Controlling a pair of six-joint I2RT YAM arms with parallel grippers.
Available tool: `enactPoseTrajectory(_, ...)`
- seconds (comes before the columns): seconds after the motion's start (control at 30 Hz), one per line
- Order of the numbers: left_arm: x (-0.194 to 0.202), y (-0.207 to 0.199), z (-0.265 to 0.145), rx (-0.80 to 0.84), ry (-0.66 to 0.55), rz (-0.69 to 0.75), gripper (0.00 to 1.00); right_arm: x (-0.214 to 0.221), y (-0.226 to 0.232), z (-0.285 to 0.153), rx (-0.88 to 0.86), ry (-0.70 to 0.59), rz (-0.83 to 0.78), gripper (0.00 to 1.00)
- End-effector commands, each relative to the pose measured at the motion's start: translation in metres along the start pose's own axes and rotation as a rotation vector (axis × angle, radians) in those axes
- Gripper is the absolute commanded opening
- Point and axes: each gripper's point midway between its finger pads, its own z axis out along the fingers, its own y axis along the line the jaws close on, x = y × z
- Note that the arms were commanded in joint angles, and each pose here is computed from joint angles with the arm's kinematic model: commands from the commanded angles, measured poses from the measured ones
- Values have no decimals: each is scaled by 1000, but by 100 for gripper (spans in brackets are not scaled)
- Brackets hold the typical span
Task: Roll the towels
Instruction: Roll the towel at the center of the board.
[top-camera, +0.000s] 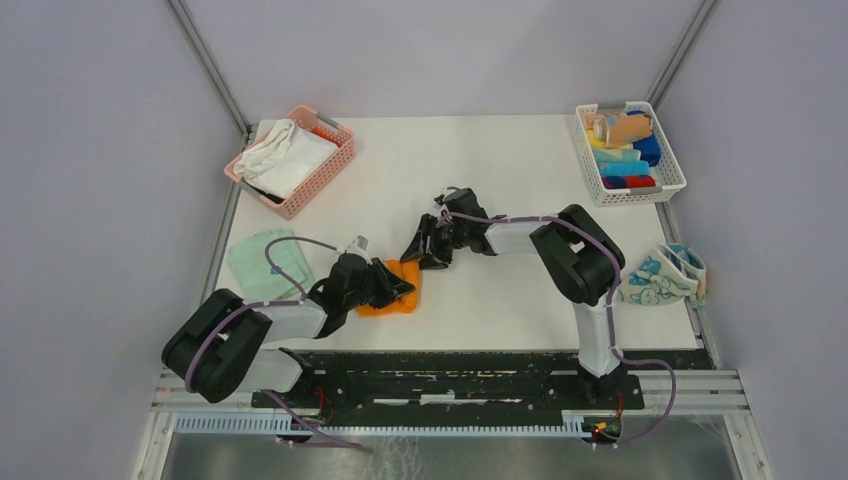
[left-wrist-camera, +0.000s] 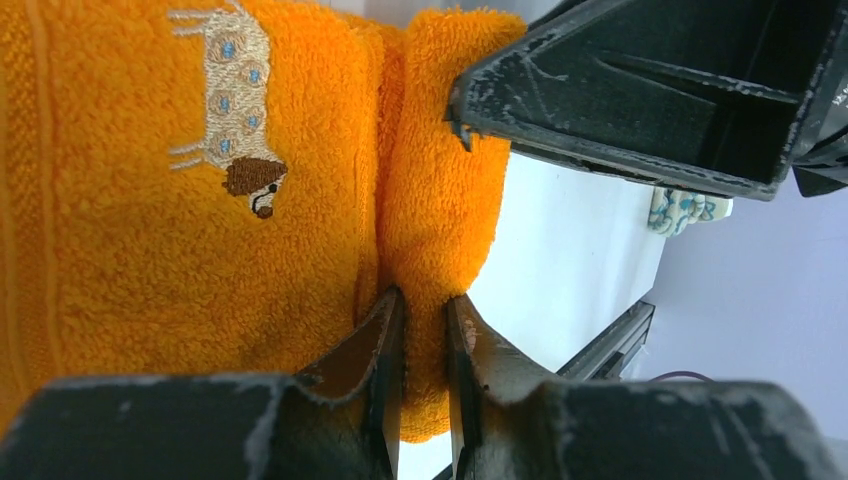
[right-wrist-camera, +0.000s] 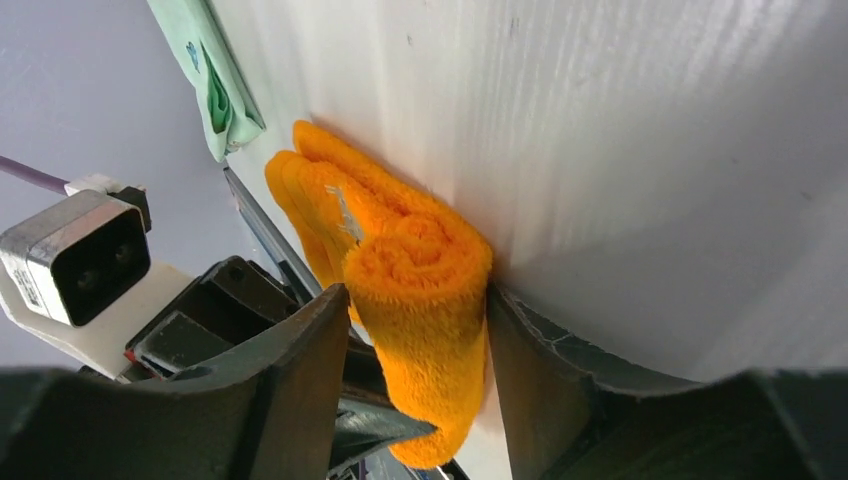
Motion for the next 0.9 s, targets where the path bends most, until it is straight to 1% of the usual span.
enactPoseTrajectory(0.0,20,26,-3,-84,67,-78,15,10,-7,15,19,69,-34,59)
enactPoseTrajectory(0.07,20,25,-3,-85,68,-69,15,18,-19,17,76,105,-58,54)
enactPoseTrajectory(0.13,19,24,-3,-85,69,-52,19,23,-30,15,130,129,-85,46)
enactPoseTrajectory(0.17,17,22,-4,-85,68,-35,24,25,-35,13,164,134,-101,38)
enactPoseTrajectory(0.23,11,14,-5,-77,54,1,34,20,-45,4,244,114,-149,30)
enactPoseTrajectory(0.33,0,5,-10,-90,34,63,50,6,-57,-17,391,60,-236,26)
enactPoseTrajectory(0.43,-12,-2,-15,-110,3,104,59,-9,-60,-36,498,9,-305,24)
enactPoseTrajectory(0.53,-20,-3,-15,-140,-19,139,62,-19,-62,-53,570,-31,-355,23)
enactPoseTrajectory(0.63,-23,3,-8,-183,-13,157,62,-22,-63,-64,612,-41,-386,22)
enactPoseTrajectory(0.73,-28,4,2,-191,-24,171,59,-23,-68,-76,662,-47,-397,22)
enactPoseTrajectory(0.87,-42,2,19,-227,-28,235,55,-26,-74,-92,744,-61,-410,22)
